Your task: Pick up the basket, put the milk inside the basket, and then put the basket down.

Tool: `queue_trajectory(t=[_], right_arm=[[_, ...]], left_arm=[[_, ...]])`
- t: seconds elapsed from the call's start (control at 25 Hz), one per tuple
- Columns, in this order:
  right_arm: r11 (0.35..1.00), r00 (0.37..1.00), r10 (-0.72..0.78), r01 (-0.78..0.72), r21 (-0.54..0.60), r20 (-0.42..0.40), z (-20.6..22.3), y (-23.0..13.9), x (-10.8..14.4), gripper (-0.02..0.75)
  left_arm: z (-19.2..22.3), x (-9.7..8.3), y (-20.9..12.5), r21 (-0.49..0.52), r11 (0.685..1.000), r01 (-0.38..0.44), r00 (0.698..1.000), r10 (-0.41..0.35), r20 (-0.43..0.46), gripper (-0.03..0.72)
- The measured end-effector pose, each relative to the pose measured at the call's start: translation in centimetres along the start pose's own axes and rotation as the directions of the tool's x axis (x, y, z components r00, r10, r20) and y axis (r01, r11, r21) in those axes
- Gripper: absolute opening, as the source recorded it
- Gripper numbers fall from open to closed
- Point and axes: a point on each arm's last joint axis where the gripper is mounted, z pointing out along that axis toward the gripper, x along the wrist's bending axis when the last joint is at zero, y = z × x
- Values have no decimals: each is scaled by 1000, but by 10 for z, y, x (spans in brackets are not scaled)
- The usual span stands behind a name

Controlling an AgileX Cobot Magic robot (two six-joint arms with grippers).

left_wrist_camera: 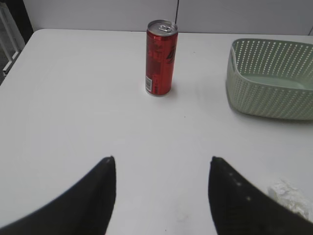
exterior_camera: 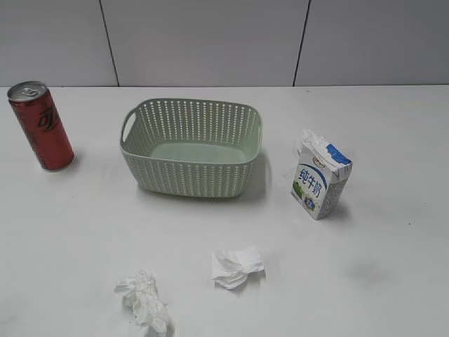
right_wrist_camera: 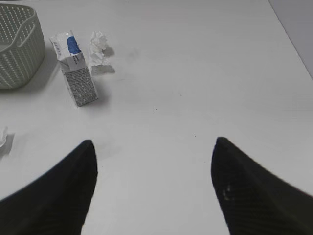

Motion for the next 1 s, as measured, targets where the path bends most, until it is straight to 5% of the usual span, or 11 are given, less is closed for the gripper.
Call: queue_trajectory(t=[1.0], right_arm=[[1000, 1000, 0, 0, 0, 0, 0, 0, 0, 554]], left_arm=[[0, 0, 0, 0, 1000, 0, 1000, 0, 0, 456]])
